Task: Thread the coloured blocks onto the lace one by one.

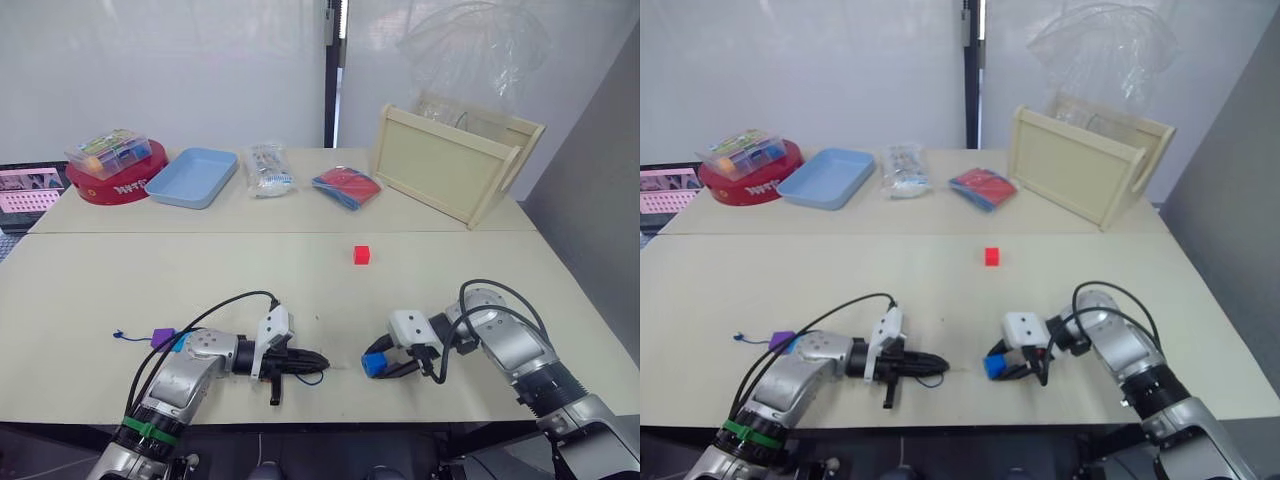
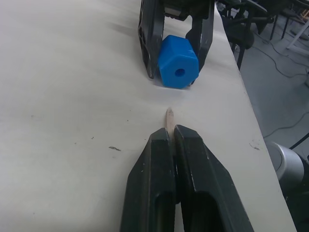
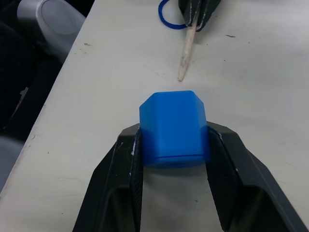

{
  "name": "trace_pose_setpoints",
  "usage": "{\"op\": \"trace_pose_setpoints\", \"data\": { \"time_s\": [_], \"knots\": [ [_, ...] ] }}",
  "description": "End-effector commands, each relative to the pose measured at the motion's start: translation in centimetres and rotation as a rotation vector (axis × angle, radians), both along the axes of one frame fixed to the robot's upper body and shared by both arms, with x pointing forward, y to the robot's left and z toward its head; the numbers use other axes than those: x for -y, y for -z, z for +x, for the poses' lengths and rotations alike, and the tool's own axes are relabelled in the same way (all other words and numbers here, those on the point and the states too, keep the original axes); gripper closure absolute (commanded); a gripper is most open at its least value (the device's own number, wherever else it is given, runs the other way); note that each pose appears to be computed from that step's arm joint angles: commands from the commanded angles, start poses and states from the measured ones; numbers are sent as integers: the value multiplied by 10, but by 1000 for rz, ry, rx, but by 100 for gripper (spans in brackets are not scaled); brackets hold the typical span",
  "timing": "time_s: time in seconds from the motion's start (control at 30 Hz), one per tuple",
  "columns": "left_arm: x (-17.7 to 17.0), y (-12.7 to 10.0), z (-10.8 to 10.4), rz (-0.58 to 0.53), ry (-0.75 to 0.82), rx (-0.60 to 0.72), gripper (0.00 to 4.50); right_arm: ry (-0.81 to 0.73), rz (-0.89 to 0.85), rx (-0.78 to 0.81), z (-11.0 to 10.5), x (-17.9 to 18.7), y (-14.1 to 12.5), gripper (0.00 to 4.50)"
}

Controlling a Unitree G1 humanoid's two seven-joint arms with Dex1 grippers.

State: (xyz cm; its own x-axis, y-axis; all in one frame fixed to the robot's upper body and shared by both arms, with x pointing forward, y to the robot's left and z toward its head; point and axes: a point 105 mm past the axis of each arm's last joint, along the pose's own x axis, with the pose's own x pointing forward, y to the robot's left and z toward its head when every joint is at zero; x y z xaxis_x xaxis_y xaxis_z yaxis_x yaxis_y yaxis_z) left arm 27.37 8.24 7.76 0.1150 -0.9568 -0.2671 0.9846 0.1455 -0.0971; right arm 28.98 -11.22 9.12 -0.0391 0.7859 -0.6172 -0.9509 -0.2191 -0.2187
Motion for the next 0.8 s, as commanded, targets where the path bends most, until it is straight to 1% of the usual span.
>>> {"op": "trace_pose_setpoints", "data": {
  "time_s": [0.03,0.17,0.3,0.4,0.5,0.8],
  "knots": [
    [7,-12,4,-47,-15,40,450,99,62,12,3,-3,-2,320],
    [12,-12,8,-61,-47,63,450,162,70,-15,-5,-6,7,320],
    [21,-8,6,-53,-23,50,450,188,52,-36,-13,-5,14,320],
    [25,-8,7,-60,-22,50,450,193,48,-42,-15,-5,14,320],
    [32,-12,12,-86,-31,52,450,201,48,-52,-16,-5,14,320],
    [42,-16,5,-105,14,33,450,210,42,-60,-17,-4,14,320]
  ]
}}
